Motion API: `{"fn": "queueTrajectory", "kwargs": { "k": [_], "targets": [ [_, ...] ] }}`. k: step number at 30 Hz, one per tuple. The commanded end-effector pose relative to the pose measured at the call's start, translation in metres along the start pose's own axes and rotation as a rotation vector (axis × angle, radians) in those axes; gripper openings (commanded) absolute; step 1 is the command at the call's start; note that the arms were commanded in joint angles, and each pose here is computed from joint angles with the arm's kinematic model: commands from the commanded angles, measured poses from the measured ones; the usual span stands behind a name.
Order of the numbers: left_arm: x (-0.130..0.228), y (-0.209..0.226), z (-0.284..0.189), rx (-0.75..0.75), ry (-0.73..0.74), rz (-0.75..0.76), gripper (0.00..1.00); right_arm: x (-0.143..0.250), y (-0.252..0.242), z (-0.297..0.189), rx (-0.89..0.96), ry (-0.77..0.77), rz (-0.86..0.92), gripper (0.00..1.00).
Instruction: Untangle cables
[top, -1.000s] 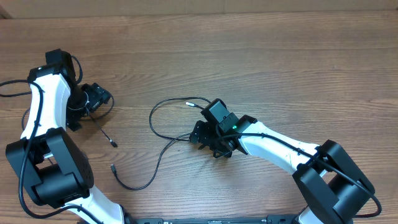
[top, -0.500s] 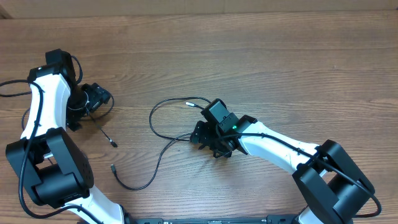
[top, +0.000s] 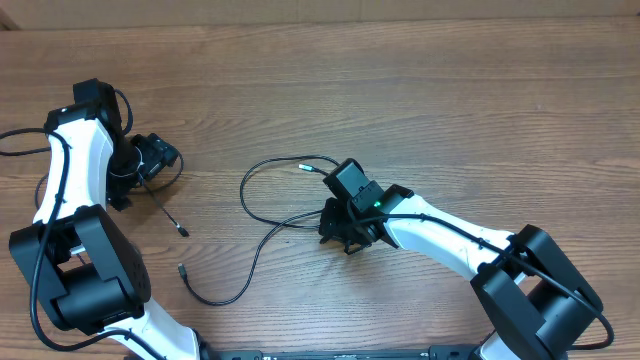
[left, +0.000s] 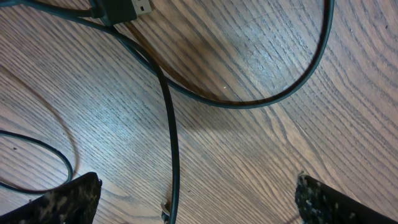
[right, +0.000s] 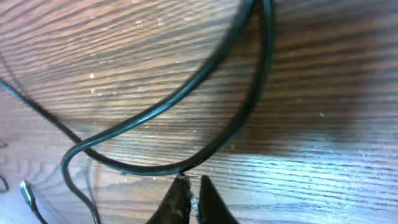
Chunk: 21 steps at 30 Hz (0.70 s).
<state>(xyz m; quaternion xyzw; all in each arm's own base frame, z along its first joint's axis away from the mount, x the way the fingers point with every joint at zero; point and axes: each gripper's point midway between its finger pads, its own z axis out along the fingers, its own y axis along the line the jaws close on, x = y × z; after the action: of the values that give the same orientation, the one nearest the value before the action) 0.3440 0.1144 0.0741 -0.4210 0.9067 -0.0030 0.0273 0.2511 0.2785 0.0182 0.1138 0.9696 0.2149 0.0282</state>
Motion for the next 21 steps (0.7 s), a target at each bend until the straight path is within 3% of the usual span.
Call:
{"fn": "queueTrajectory", "kwargs": {
  "k": [1, 7, 9, 10, 11, 13, 21],
  "targets": [
    [-0.004, -0.004, -0.004, 0.012, -0.014, 0.004, 1.00, -0.015, 0.039, -0.030, -0.106, -0.065, -0.061, 0.11],
    [-0.004, -0.004, -0.004, 0.012, -0.014, 0.004, 1.00, -0.024, 0.053, -0.039, -0.133, -0.103, -0.070, 0.46],
    [-0.004, -0.004, -0.004, 0.012, -0.014, 0.004, 1.00, -0.030, 0.043, -0.038, -0.085, -0.139, -0.062, 0.67],
    [-0.004, -0.004, -0.004, 0.012, -0.014, 0.004, 1.00, -0.033, 0.038, -0.038, -0.059, -0.160, -0.056, 0.87],
    [-0.004, -0.004, -0.004, 0.013, -0.015, 0.004, 1.00, -0.036, 0.032, -0.038, -0.029, -0.180, -0.051, 0.93],
    [-0.005, -0.004, -0.004, 0.010, -0.016, 0.004, 1.00, -0.037, 0.023, -0.038, 0.010, -0.192, -0.042, 1.00],
    [-0.005, -0.003, -0.004, 0.010, -0.016, 0.003, 1.00, -0.037, 0.011, -0.031, 0.039, -0.204, 0.004, 1.00]
  ]
}}
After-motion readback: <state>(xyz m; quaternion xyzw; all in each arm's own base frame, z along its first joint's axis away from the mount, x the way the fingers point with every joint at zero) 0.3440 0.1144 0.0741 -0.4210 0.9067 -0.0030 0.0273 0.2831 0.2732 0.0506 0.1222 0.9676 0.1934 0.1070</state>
